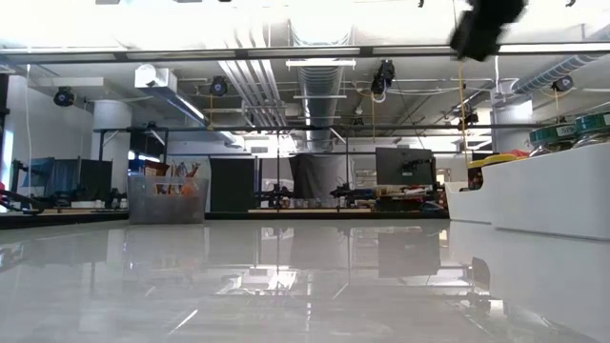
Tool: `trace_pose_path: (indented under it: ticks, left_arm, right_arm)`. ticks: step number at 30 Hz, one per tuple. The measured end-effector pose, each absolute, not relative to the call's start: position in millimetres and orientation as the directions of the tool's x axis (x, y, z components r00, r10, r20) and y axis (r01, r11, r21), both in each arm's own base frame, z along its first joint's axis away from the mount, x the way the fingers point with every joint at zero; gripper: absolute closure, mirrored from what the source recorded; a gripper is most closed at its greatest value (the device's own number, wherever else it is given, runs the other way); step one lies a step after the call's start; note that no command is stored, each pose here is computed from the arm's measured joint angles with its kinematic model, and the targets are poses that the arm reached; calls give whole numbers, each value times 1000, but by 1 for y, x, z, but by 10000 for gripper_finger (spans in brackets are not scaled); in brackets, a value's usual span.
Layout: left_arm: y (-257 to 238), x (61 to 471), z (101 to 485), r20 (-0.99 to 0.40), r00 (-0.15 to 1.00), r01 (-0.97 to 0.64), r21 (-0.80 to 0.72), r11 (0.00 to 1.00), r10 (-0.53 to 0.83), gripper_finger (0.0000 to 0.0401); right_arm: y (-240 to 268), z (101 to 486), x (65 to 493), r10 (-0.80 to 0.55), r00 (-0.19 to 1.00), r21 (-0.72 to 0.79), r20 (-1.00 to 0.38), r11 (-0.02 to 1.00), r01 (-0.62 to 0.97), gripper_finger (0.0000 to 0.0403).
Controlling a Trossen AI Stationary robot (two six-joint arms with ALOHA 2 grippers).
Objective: Sort spices by type
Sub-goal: Return to Home Position
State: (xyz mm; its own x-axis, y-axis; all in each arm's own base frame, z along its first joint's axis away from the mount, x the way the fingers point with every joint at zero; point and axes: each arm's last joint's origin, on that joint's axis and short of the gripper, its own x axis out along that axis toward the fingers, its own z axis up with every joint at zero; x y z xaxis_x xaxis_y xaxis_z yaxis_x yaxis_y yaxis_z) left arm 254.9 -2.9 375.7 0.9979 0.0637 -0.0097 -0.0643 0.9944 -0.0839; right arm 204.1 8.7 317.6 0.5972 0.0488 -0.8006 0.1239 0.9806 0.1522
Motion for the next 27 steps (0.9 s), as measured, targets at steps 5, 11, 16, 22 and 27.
trace_pose_path:
  ticks: [5, 11, 16, 22, 27]
  left_arm:
    - [-1, 237, 344, -52, 999, -24, -133, 991, 17, 140]
    - [2, 199, 317, 98, 995, -5, -174, 985, 23, 140]
    - [4, 173, 297, 208, 975, -39, -209, 977, 84, 140]
    - [5, 161, 282, 171, 981, -42, -284, 958, 94, 140]
    - [6, 153, 282, 209, 971, -41, -321, 946, 113, 140]
  right_arm:
    - [-12, 341, 195, -180, 817, 45, -548, 969, 244, 390]
    - [-13, 358, 150, -329, 909, 133, -256, 919, 370, 390]
    - [-13, 358, 93, -382, 914, 212, -139, 890, 404, 390]
    - [-12, 347, 62, -382, 905, 275, -186, 865, 421, 390]
    - [-15, 336, 56, -506, 841, 334, -193, 772, 541, 390]
